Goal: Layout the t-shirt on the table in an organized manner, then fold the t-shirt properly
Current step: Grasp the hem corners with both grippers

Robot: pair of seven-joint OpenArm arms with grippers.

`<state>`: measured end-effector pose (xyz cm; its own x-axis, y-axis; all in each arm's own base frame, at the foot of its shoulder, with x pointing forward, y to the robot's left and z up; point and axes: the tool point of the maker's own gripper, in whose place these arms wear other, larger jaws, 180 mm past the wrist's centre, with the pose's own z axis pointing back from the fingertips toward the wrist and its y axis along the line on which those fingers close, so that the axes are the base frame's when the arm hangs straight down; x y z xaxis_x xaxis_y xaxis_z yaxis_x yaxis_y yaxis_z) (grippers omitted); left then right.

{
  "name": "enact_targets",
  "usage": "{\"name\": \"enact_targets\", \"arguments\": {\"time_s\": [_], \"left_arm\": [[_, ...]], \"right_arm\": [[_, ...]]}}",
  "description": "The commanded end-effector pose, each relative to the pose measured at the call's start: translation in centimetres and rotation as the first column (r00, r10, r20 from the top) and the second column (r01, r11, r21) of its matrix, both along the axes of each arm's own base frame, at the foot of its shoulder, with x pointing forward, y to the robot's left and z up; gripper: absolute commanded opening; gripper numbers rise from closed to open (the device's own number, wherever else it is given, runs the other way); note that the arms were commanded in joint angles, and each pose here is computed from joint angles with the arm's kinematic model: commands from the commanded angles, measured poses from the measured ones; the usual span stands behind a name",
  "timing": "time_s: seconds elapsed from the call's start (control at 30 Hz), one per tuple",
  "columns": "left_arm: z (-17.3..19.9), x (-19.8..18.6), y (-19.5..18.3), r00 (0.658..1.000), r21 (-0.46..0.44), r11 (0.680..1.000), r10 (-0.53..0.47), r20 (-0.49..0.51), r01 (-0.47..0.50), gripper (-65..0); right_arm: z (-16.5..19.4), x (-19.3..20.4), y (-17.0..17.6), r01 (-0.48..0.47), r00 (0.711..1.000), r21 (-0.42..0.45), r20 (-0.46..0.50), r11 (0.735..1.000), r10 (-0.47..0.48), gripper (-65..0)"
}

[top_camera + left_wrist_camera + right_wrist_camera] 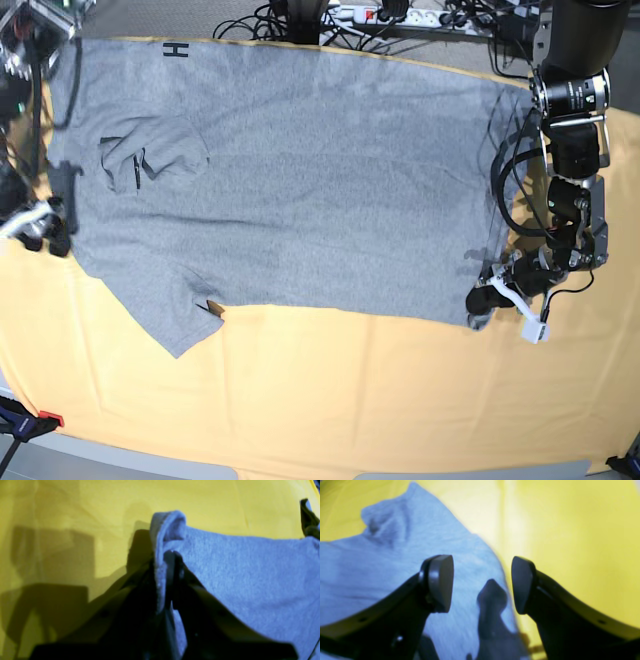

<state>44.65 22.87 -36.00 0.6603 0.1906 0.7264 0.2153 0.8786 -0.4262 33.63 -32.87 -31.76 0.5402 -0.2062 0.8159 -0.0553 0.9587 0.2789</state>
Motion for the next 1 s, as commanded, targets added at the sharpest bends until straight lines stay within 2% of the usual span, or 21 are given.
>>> {"name": "enact_targets", "arguments": {"time_s": [0.0,0.13,0.27,0.37,0.5,0.63,0.7,0.77,0.9,0.97], "left_arm": [[1.2,0.7,1.0,1.000,0.031,0.999,0.008,0.020,-0.009,-65.0],[1.2,0.7,1.0,1.000,0.031,0.999,0.007,0.018,-0.008,-65.0],[1.2,0.7,1.0,1.000,0.032,0.999,0.006,0.018,-0.007,-65.0],[1.2,0.6,0.9,1.000,0.032,0.999,-0.005,0.019,0.004,-65.0],[1.2,0.6,0.9,1.000,0.031,1.000,-0.004,0.019,0.003,-65.0],[1.2,0.6,0.9,1.000,0.027,1.000,-0.003,0.021,0.003,-65.0],[1.3,0.7,0.9,1.000,0.026,1.000,-0.003,0.022,0.002,-65.0],[1.4,0.7,0.8,1.000,0.019,1.000,-0.002,0.025,0.001,-65.0],[1.5,0.8,0.7,1.000,0.006,1.000,0.001,0.030,-0.001,-65.0],[1.6,0.8,0.7,1.000,0.007,1.000,0.001,0.030,-0.001,-65.0]], "right_arm": [[1.8,1.9,-0.7,0.001,0.998,0.018,0.065,1.000,-0.002,-25.8],[-0.4,5.0,-0.3,0.016,0.999,0.182,0.026,0.983,-0.021,-25.7],[-2.3,6.1,0.0,0.033,0.999,0.288,-0.036,0.957,-0.023,-25.7],[-3.8,5.4,0.7,0.030,0.995,0.324,-0.097,0.946,0.001,-25.8],[-5.0,4.1,1.0,0.035,0.992,0.350,-0.127,0.936,0.010,-25.8],[-6.1,2.5,2.2,0.010,0.980,0.390,-0.186,0.921,0.068,-25.8],[-6.2,2.4,2.3,0.009,0.980,0.384,-0.186,0.923,0.068,-26.8],[-6.1,2.6,2.1,0.015,0.983,0.374,-0.175,0.927,0.055,-34.7],[-5.4,3.4,1.6,0.029,0.991,0.371,-0.130,0.928,0.021,-64.5],[-5.3,3.9,0.9,0.044,0.994,0.337,-0.113,0.940,-0.006,-65.0]]}}
